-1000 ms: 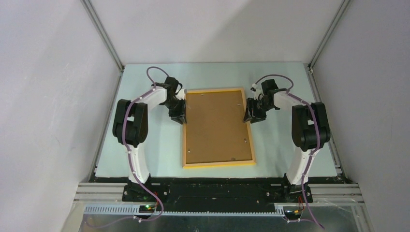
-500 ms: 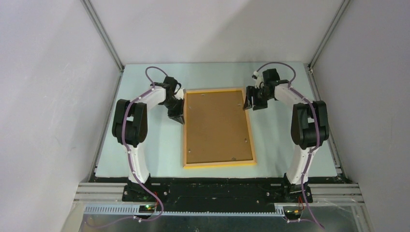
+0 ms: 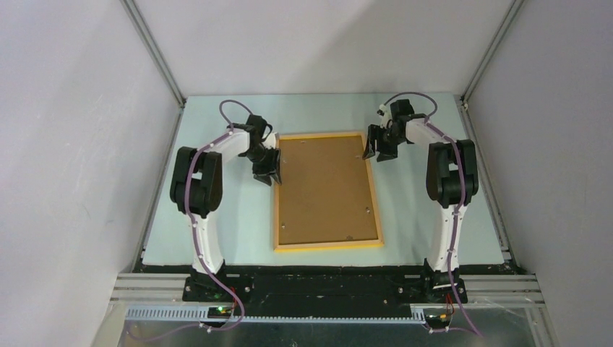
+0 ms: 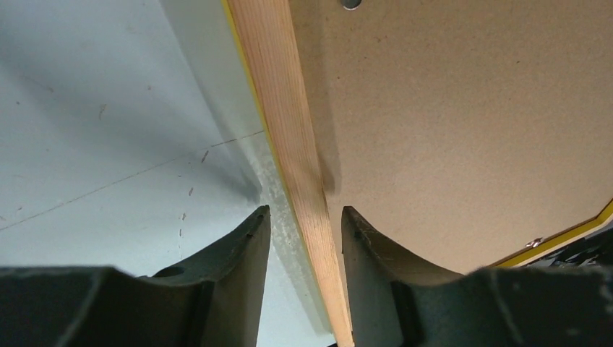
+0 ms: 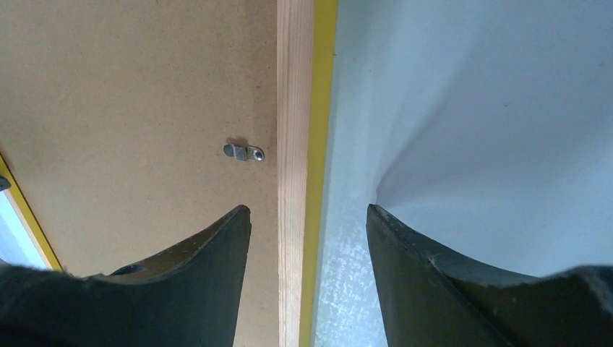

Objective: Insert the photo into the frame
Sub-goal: Install the photo frame at the center of the board.

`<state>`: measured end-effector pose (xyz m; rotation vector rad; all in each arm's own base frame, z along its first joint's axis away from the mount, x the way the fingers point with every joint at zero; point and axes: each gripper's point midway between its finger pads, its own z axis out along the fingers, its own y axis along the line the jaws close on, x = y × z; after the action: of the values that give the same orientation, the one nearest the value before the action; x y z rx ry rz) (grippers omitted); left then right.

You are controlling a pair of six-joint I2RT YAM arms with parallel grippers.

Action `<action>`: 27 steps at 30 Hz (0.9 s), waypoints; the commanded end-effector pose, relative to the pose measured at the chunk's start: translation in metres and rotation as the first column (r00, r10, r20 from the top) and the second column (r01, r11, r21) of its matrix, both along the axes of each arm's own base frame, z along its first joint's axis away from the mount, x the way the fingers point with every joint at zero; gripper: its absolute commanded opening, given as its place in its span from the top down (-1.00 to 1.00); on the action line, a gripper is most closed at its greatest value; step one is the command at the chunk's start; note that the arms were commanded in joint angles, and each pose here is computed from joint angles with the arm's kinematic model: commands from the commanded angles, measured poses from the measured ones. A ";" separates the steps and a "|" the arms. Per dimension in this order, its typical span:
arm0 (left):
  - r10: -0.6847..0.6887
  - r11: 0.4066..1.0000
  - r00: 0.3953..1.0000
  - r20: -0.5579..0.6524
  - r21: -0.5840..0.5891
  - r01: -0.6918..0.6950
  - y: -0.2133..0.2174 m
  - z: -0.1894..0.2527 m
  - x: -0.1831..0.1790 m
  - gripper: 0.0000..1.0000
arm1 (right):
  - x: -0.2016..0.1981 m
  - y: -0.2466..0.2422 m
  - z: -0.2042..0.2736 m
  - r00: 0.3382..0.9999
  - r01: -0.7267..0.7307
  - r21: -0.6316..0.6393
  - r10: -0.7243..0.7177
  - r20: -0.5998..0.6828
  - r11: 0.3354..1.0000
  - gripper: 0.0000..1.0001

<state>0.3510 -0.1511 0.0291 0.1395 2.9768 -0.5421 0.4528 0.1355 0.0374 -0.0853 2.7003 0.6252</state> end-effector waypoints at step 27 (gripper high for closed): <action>-0.029 0.999 0.999 0.014 -0.021 0.030 -0.022 0.000 0.006 0.85 | 0.033 0.017 -0.003 1.000 0.015 0.000 -0.015 0.003 1.000 -0.27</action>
<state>0.3480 -0.1587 0.0210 0.1374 3.0079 -0.5393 0.4800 0.1440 0.0332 -0.0630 2.6929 0.6273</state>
